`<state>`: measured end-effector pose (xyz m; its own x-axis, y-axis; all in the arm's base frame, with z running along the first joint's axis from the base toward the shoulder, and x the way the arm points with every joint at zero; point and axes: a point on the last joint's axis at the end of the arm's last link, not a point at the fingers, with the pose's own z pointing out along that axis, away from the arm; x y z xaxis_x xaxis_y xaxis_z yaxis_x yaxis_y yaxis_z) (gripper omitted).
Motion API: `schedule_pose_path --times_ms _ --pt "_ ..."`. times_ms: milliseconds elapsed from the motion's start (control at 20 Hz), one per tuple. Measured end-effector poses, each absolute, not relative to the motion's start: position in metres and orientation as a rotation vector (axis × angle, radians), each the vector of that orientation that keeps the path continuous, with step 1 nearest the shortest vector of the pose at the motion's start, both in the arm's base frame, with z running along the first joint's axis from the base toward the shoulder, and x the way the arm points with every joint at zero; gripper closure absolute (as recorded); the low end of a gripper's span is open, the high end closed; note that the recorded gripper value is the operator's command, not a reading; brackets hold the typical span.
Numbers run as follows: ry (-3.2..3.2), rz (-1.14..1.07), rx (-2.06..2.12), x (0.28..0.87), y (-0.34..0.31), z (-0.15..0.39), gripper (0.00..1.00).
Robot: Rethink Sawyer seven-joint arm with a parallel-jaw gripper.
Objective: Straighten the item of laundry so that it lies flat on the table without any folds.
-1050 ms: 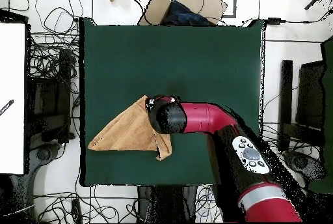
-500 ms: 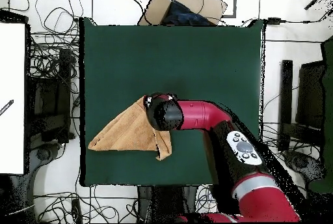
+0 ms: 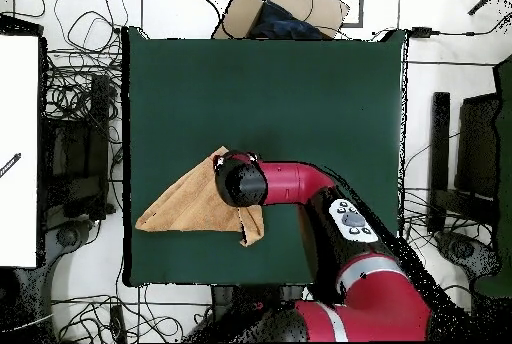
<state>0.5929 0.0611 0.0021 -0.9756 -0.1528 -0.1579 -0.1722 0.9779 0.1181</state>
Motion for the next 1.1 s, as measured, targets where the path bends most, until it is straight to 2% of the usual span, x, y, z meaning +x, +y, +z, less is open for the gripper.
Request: schedule_pose_path --times_ms 650,1100 --pt "2.967 0.153 -0.238 0.575 0.059 -0.027 0.0" --pt "2.94 0.076 -0.233 0.58 0.042 -0.015 0.0"
